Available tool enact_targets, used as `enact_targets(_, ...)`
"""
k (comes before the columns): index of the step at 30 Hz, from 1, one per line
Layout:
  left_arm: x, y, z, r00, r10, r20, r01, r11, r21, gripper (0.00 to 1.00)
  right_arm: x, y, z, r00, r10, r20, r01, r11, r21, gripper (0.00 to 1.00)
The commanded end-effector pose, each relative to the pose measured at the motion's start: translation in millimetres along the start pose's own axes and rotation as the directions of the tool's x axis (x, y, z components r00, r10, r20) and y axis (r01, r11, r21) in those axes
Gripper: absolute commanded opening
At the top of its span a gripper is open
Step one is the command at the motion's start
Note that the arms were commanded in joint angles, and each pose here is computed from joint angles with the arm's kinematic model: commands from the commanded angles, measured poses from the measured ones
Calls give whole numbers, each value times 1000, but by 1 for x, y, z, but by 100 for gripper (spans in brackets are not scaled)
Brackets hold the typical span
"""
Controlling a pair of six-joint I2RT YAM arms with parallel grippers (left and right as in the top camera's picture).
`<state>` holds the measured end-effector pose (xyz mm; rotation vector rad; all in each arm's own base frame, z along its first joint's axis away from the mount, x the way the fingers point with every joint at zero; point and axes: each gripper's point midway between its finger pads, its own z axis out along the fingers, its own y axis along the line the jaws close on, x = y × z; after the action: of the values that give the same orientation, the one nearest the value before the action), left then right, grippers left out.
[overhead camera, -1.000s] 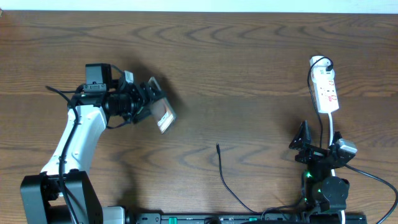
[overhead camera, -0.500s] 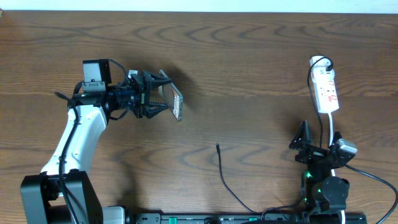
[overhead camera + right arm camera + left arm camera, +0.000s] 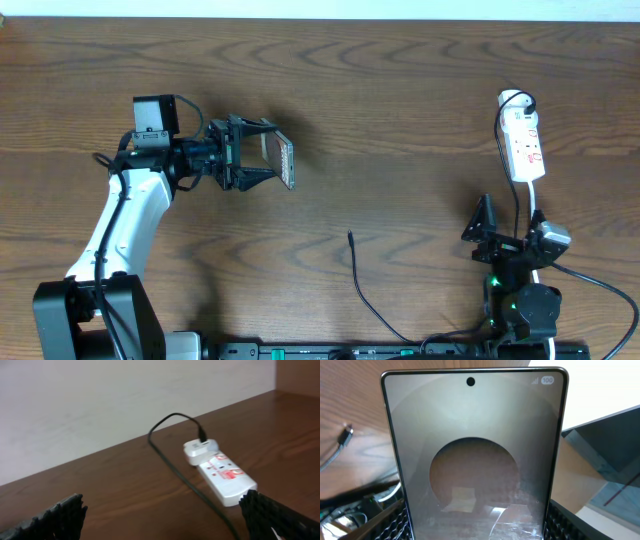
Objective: Plug charger to phone and switch on socket
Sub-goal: 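Lift the phone with the left gripper toward the table center, then raise the right gripper and swing it toward the held phone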
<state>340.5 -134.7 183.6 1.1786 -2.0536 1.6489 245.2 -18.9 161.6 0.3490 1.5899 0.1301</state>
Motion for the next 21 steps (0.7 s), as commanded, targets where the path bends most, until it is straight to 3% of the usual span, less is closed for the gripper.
enact_targets(1,18,-16,-6,998,3,-63,-1,999,36,7,6,17,-1,999,5,-31,-8,995,-95,99)
enact_targets(7,15,-23,-9,998,38,-52,-35,998,59,7,0,37,-6,997,53,-51,-62,978,-199,99)
enact_targets(14,13,-23,-10,998,39,-39,-37,998,60,7,-53,53,-12,997,42,-71,-55,980,-191,99)
enact_targets(21,8,-26,-10,997,71,-11,-70,995,65,7,-91,119,16,929,-35,-367,-103,932,-349,99)
